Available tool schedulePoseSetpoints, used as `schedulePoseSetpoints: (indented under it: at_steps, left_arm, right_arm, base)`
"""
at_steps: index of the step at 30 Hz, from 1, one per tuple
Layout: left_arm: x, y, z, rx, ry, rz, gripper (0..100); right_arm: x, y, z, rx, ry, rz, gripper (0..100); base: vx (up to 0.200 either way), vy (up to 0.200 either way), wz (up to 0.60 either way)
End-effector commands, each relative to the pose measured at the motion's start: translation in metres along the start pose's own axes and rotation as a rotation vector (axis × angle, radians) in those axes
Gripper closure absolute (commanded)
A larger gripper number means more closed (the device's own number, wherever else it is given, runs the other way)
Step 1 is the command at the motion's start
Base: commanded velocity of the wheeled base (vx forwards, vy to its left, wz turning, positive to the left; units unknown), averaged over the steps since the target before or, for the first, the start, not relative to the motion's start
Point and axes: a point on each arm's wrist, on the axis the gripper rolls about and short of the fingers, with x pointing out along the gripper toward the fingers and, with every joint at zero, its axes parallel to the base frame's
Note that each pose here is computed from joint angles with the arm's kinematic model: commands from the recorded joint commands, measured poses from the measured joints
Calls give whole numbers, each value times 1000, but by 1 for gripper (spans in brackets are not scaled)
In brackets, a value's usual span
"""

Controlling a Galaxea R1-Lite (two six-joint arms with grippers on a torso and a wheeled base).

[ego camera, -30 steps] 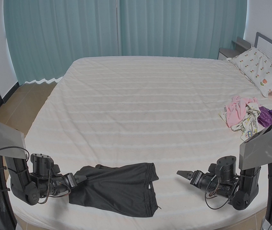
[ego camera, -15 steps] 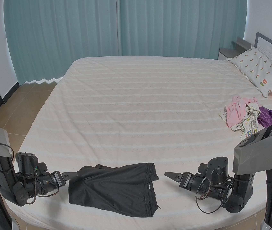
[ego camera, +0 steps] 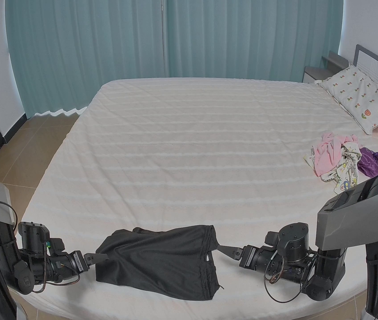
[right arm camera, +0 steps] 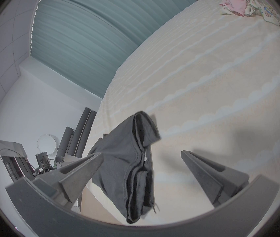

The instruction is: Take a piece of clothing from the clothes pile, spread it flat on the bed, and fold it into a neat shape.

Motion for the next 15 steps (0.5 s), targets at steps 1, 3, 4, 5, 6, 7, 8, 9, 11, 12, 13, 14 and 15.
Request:
schedulePoseSetpoints:
  at_steps: [1,3,4,5,6,7,8,9,11,12,13,14,15]
  left_arm:
    - [-1,1,-3,-4,9,5,0]
    - [0,1,-1,-2,2,3,0]
    - [0,1,-1,-2,-1,7,0]
    - [1,1,0,-2,-5,10,0]
    - [1,1,0,-2,-5,10,0]
    - [3,2,0,-6,-3,15,0]
    - [4,2,0,-7,-1,15,0]
    - [5,3,0,-8,0,18,0]
    - [6,4,1,-9,-1,20,0]
    - [6,4,1,-9,-2,23,0]
    - [6,4,1,-9,-2,23,0]
    - [5,5,1,-11,-6,24,0]
    - [5,5,1,-11,-6,24,0]
  right_arm:
    - [1,1,-4,-10,14,1,0]
    - [2,1,-5,-11,18,1,0]
    - [3,1,-6,-12,22,2,0]
    - [4,1,-8,-14,27,3,0]
    - [4,1,-8,-14,27,1,0]
    - [8,0,-10,-15,30,-1,0]
    - [9,-1,-11,-15,30,-3,0]
    - [9,-1,-11,-16,27,-6,0]
    - [10,-1,-13,-18,33,-10,0]
    - [10,0,-15,-21,40,-7,0]
    - [10,0,-15,-21,40,-7,0]
    - [10,2,-17,-26,43,-5,0]
    - [10,2,-17,-26,43,-5,0]
  base:
    - [-200,0,0]
    - [0,0,0]
    - [0,0,0]
    - [0,0,0]
    - [0,0,0]
    - [0,0,0]
    - [0,0,0]
    - [0,0,0]
    - [0,0,0]
    - [0,0,0]
    - [0,200,0]
    - [0,200,0]
    - [0,200,0]
